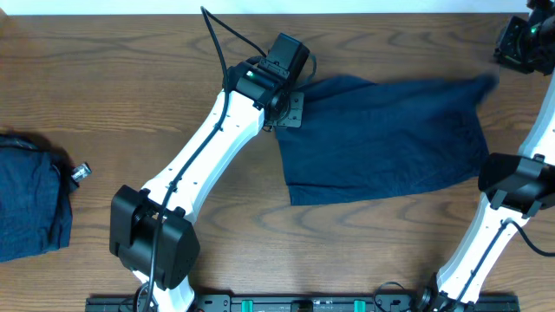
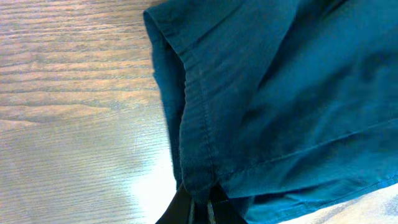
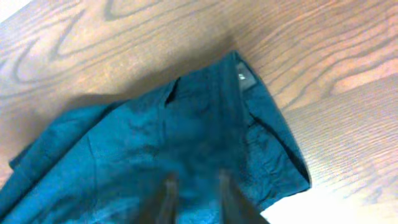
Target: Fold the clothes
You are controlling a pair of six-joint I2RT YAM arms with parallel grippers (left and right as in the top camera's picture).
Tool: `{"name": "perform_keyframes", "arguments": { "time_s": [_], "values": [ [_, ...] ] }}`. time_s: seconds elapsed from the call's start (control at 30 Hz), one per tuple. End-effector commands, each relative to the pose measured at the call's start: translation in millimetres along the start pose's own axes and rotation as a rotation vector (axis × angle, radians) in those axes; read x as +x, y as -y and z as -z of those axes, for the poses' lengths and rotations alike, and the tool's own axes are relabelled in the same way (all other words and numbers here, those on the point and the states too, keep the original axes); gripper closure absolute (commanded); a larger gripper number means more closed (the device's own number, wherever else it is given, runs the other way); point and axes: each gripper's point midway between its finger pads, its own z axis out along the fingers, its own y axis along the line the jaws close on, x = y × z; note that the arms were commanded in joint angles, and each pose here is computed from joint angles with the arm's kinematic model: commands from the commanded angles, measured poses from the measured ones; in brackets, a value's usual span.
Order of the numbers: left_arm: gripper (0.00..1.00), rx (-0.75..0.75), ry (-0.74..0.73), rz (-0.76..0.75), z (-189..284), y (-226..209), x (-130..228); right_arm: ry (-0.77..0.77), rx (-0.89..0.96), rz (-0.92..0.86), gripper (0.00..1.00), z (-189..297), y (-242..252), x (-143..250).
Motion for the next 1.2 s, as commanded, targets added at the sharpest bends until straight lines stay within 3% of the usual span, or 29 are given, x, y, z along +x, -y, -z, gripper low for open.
{"name": "perform_keyframes", "arguments": {
  "time_s": [0.0, 0.07, 0.63, 0.9, 1.17],
  "values": [
    [0.94, -0.029, -0.008, 0.009, -3.7, -7.5, 2.1, 0.068, -0.001, 0.015, 0.67, 25.4, 4.1, -5.7],
    [0.94, -0.029, -0.009, 0.009, -3.7, -7.5, 2.2, 0.072, 0.001, 0.011, 0.97, 26.0, 6.8, -6.9],
    [0.94, 0.061, -0.088, -0.002, -2.6, 13.3, 21.2, 0.078, -0.002, 0.003, 0.98, 27.4, 8.3, -8.1],
    [0.94, -0.009, -0.271, 0.031, -13.1, 12.8, 79.2, 0.078, -0.002, 0.004, 0.97, 27.4, 8.3, -8.3],
    [0.94, -0.053, -0.390, -0.043, -28.3, 25.4, 134.2, 0.077, -0.005, 0.004, 0.97, 27.3, 7.4, -7.9]
  ]
}}
